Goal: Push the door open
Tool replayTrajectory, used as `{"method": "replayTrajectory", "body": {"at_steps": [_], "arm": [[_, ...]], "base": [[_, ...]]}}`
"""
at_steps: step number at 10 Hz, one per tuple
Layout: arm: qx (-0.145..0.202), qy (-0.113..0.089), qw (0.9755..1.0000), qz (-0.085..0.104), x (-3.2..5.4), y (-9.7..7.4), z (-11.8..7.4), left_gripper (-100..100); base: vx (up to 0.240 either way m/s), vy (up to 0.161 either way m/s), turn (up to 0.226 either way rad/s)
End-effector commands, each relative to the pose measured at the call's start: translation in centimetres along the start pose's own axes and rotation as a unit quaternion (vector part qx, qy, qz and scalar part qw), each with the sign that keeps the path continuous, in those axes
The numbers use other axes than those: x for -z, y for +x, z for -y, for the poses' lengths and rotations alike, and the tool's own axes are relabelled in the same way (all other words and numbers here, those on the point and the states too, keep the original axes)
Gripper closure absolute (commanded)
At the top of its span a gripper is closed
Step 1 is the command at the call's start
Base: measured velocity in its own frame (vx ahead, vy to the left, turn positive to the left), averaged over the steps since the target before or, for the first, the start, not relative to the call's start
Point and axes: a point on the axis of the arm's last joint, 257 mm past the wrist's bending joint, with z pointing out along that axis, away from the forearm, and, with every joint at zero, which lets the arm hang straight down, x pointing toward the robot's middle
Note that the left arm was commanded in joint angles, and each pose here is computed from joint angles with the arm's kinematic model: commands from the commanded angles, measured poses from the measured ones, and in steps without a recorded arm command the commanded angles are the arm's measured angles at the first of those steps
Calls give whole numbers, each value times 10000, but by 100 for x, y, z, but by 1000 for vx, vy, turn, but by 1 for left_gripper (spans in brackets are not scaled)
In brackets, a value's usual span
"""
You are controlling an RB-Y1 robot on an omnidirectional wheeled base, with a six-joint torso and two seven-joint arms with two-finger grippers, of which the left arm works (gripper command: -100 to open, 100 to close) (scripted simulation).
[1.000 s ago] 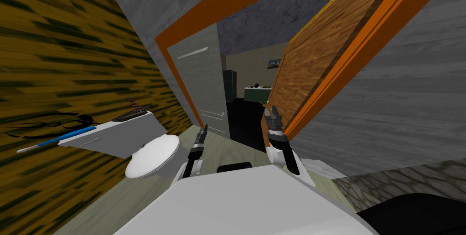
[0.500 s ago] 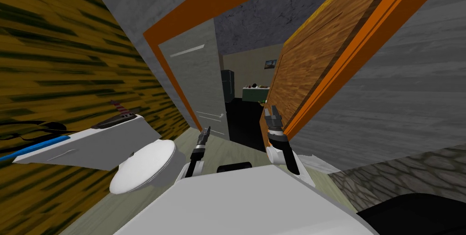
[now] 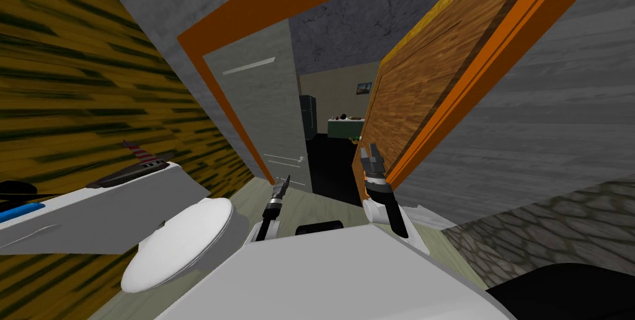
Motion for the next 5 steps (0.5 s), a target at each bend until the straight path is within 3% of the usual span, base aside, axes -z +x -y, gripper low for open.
{"method": "replayTrajectory", "body": {"at_steps": [1,3,5], "arm": [[-288,17,9995,-148,34,147,-22,-100],[-474,36,9986,-240,51,242,-31,-100],[-795,80,9960,-410,86,416,-39,-100]], "base": [[65,44,-104],[57,58,-98],[53,58,-89]]}}
